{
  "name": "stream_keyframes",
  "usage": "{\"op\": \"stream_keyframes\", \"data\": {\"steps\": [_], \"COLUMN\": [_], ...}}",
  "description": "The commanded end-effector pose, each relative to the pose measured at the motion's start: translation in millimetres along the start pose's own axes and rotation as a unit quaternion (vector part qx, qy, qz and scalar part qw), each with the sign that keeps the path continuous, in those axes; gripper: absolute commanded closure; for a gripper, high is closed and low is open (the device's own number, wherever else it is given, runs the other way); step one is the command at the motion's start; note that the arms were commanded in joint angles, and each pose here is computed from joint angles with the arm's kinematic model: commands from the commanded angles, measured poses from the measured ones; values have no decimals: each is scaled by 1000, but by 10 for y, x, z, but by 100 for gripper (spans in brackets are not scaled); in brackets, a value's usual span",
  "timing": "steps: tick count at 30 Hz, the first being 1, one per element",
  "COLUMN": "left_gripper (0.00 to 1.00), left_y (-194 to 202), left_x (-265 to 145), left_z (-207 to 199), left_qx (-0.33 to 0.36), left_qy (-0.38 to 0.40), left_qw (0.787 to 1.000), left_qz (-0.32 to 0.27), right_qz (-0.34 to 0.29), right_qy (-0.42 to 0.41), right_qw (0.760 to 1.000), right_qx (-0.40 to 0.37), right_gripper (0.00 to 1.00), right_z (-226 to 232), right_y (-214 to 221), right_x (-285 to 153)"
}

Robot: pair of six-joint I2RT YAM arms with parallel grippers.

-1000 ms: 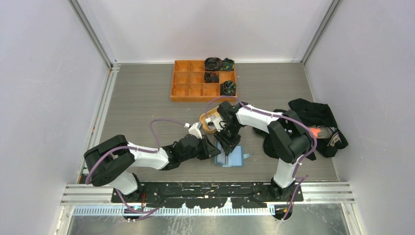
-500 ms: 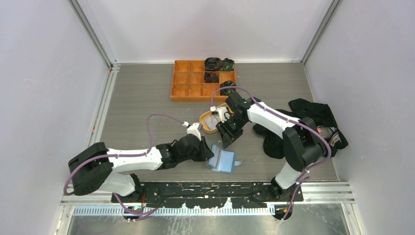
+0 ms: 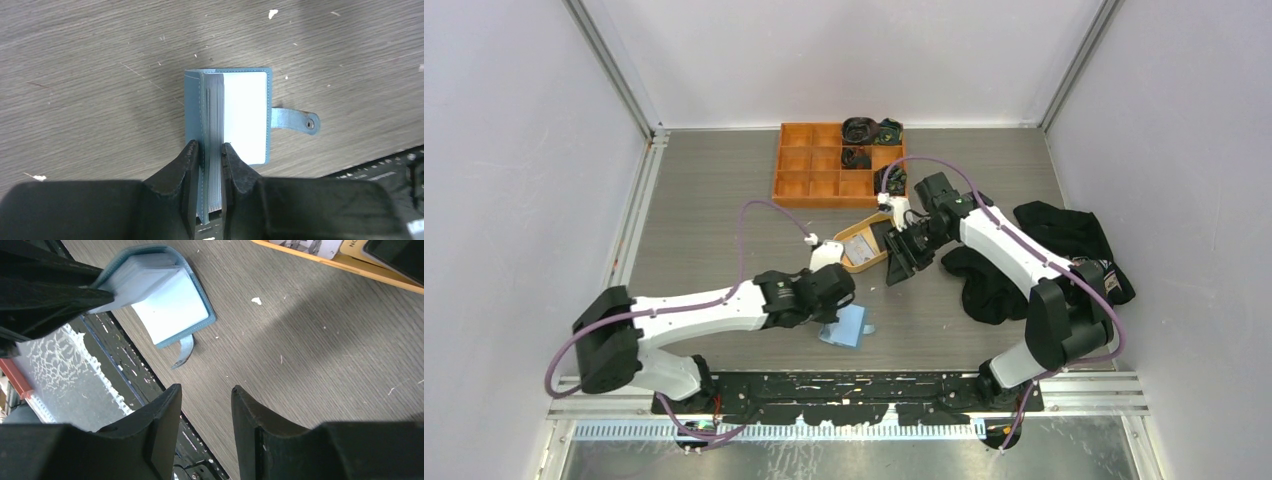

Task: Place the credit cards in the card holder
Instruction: Close the card holder at the center of the board.

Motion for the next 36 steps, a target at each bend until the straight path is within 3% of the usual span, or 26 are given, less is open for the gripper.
{"op": "stream_keyframes", "data": {"steps": [1,4,8,16,21,29,36], "left_gripper": [99,94,78,57,55,58,81], "left_y": [-43,-80,-103,-73,-114,-74,95], "left_x": [57,116,178,282,133,-24,250], "left_z": [-79,-244,-467,-651,-638,-304,-74], "left_qx": [56,74,86,59,34,-58,-95], "left_qy": [-66,-67,-48,15,78,225,242], "left_qw": [996,995,995,998,996,966,961], "left_qz": [25,28,34,30,-20,-111,-96], "right_qz": [-39,-45,-40,-25,-19,-74,-141], "right_qy": [-22,-28,-36,-50,-63,-100,-171], "right_qw": [999,999,999,998,998,988,918], "right_qx": [-13,-7,4,13,2,-96,-328], "right_gripper": [53,52,52,52,53,53,50], "right_z": [68,44,11,-36,-38,123,207], "right_y": [-53,-44,-43,-35,-17,75,425], "right_x": [-160,-185,-165,-115,-133,-296,-179]}}
Point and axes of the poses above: each gripper's point midway between its finger pads, its own x axis out along the fingers, its own z axis along the line the jaws close on, y = z × x, the point moved 10 cm from there along -x, back along the fingers, and after that the axes turned 13 degrees about x, right-handed, at the moved point
